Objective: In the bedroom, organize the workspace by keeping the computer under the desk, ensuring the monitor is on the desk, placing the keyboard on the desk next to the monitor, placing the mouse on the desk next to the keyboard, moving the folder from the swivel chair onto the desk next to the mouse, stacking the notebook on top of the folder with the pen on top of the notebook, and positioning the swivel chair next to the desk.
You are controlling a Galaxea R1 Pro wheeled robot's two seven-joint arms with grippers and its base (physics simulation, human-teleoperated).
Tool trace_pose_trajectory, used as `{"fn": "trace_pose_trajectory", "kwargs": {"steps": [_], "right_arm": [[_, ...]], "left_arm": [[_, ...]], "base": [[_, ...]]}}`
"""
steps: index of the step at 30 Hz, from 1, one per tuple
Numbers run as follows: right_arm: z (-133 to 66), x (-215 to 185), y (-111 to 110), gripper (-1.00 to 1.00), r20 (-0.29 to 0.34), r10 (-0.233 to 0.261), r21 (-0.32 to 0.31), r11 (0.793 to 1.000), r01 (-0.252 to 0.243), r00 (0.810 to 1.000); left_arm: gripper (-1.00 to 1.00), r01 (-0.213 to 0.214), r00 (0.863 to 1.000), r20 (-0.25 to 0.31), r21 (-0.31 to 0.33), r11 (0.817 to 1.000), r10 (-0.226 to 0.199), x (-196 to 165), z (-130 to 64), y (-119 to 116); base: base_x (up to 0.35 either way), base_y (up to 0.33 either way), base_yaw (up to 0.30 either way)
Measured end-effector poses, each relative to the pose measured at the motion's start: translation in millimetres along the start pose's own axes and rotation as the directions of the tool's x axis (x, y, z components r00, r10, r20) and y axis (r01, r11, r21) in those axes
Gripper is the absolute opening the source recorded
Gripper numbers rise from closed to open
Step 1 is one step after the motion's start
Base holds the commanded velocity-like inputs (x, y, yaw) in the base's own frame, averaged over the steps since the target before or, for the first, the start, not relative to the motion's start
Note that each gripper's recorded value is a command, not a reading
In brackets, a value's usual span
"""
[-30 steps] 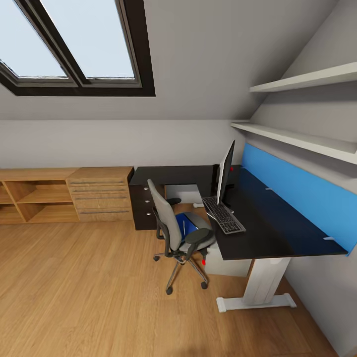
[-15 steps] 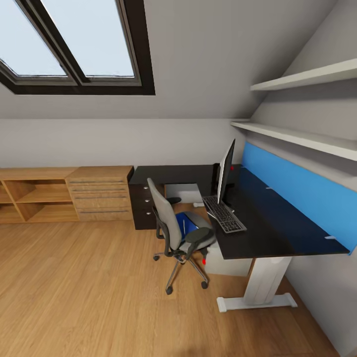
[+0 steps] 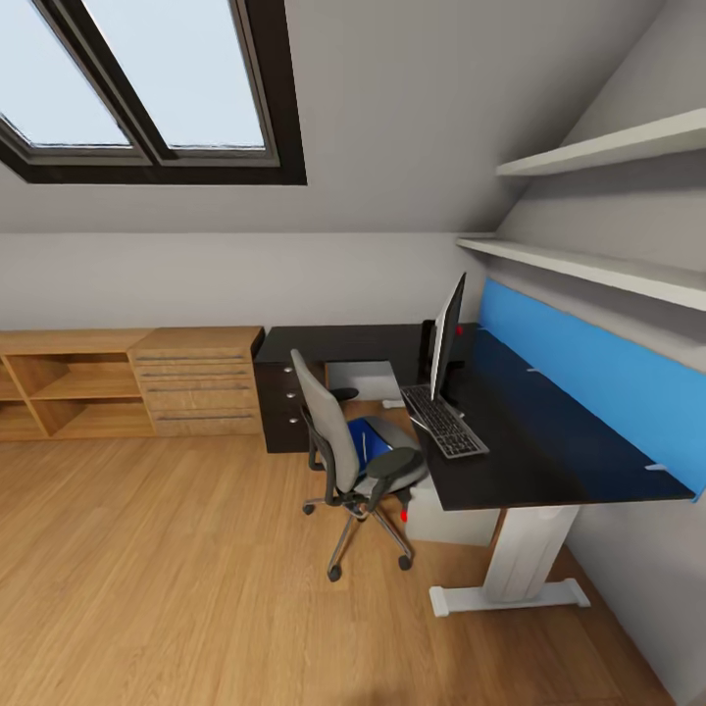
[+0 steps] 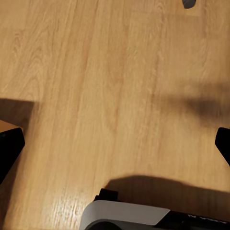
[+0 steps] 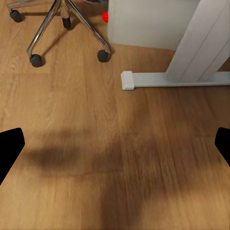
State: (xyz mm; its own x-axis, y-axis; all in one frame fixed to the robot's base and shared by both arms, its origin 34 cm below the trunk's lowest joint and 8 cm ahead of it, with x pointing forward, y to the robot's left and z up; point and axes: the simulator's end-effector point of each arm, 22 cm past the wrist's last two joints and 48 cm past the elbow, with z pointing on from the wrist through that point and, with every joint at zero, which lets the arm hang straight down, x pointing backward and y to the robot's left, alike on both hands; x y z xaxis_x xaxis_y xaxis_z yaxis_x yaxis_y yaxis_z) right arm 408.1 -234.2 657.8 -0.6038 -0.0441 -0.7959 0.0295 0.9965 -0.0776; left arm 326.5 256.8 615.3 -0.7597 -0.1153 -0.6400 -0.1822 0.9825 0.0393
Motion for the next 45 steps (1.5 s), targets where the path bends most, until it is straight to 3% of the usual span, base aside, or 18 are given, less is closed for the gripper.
{"fn": "trace_pose_trajectory", "kwargs": {"steps": [26,33,45], "right_arm": [[23.1,21,7,1.00,0.003,0.006,-0.003,1.000,-0.006,1.000],[29.9,27,6,1.00,0.005,0.012,0.004,1.000,-0.012,1.000],[41.5,39,4,1.00,0.007,0.005,0.005,1.000,-0.005,1.000]], "left_arm": [[1.00,0.012,1.000,0.003,-0.010,1.000,-0.012,15,28.3,1],[1.00,0.038,0.999,0.001,-0.024,0.999,-0.038,21,36.0,3],[1.00,0.044,0.999,0.001,-0.025,0.999,-0.044,31,49.8,2]], "base": [[0.000,0.000,0.004],[0.000,0.000,0.208],[0.000,0.000,0.184]]}}
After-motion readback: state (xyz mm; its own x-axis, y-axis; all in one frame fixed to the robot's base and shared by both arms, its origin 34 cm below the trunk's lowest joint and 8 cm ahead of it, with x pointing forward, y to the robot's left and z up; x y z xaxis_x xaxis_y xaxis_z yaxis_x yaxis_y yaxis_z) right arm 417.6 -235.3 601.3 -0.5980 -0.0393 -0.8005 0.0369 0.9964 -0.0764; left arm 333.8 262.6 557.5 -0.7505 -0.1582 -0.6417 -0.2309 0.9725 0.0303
